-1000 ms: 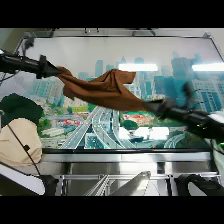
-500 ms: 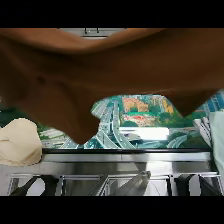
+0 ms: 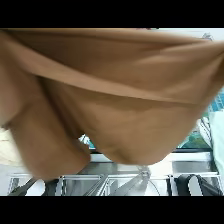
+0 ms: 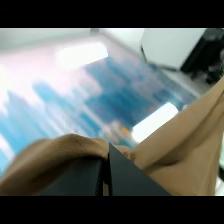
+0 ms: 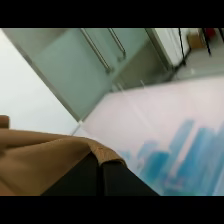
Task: Fold the shirts.
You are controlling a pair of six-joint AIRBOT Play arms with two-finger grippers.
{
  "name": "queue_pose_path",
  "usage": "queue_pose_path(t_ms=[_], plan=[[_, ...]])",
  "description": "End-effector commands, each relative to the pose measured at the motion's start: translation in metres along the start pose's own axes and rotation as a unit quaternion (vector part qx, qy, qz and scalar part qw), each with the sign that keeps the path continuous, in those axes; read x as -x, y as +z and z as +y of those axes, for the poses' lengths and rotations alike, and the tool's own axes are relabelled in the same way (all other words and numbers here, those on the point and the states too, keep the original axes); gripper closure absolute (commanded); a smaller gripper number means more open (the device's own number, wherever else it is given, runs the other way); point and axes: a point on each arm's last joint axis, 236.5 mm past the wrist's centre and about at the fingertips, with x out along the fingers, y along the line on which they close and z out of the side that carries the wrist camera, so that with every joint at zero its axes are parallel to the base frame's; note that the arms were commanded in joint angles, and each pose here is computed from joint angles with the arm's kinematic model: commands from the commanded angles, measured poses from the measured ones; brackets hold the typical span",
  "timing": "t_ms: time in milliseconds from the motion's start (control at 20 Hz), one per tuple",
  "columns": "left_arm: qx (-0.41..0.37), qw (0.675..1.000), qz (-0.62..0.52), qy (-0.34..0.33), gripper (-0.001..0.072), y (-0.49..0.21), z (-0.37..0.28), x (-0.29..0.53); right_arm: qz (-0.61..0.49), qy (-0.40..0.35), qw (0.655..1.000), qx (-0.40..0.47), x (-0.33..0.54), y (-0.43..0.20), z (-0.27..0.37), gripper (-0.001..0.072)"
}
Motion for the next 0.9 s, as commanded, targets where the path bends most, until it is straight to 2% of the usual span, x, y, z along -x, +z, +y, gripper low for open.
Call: queue_pose_path(t_ms=[0,200,250,300,350,400,450,500,600,700,850], plan=[[0.085,0.979,0.178,0.053,0.0684,-0.115,0.116,-0.109,0.051,-0.081,0.992,-0.077,-0.033,-0.068,-0.101,0.0693],[0.141,0.936,0.308,0.096,0.0679,-0.242,0.23,-0.202,0.082,-0.181,0.973,-0.113,-0.075,-0.131,-0.218,0.0693],[0.173,0.927,0.32,0.097,0.0647,-0.257,0.249,-0.215,0.073,-0.197,0.971,-0.119,-0.084,-0.133,-0.241,0.0692],[0.199,0.92,0.32,0.103,0.0465,-0.26,0.265,-0.221,0.055,-0.208,0.969,-0.122,-0.093,-0.127,-0.263,0.0692],[0.219,0.917,0.314,0.11,0.0424,-0.255,0.279,-0.222,0.036,-0.213,0.968,-0.127,-0.099,-0.115,-0.279,0.0692],[0.232,0.917,0.303,0.12,0.0424,-0.244,0.293,-0.218,0.022,-0.212,0.969,-0.124,-0.102,-0.098,-0.289,0.0669],[0.238,0.918,0.291,0.128,0.0424,-0.23,0.302,-0.209,0.011,-0.204,0.972,-0.118,-0.102,-0.079,-0.293,0.0441],[0.252,0.916,0.28,0.139,0.0424,-0.218,0.309,-0.196,0.007,-0.193,0.975,-0.106,-0.1,-0.064,-0.292,0.0289],[0.287,0.905,0.276,0.152,0.0424,-0.212,0.312,-0.166,0.025,-0.178,0.98,-0.083,-0.083,-0.05,-0.289,0.0286],[0.322,0.885,0.301,0.147,0.0424,-0.232,0.298,-0.14,0.08,-0.211,0.968,-0.11,-0.047,-0.07,-0.307,0.0286],[0.373,0.846,0.363,0.115,0.0424,-0.289,0.249,-0.113,0.219,-0.305,0.913,-0.158,0.03,-0.133,-0.34,0.0287]])
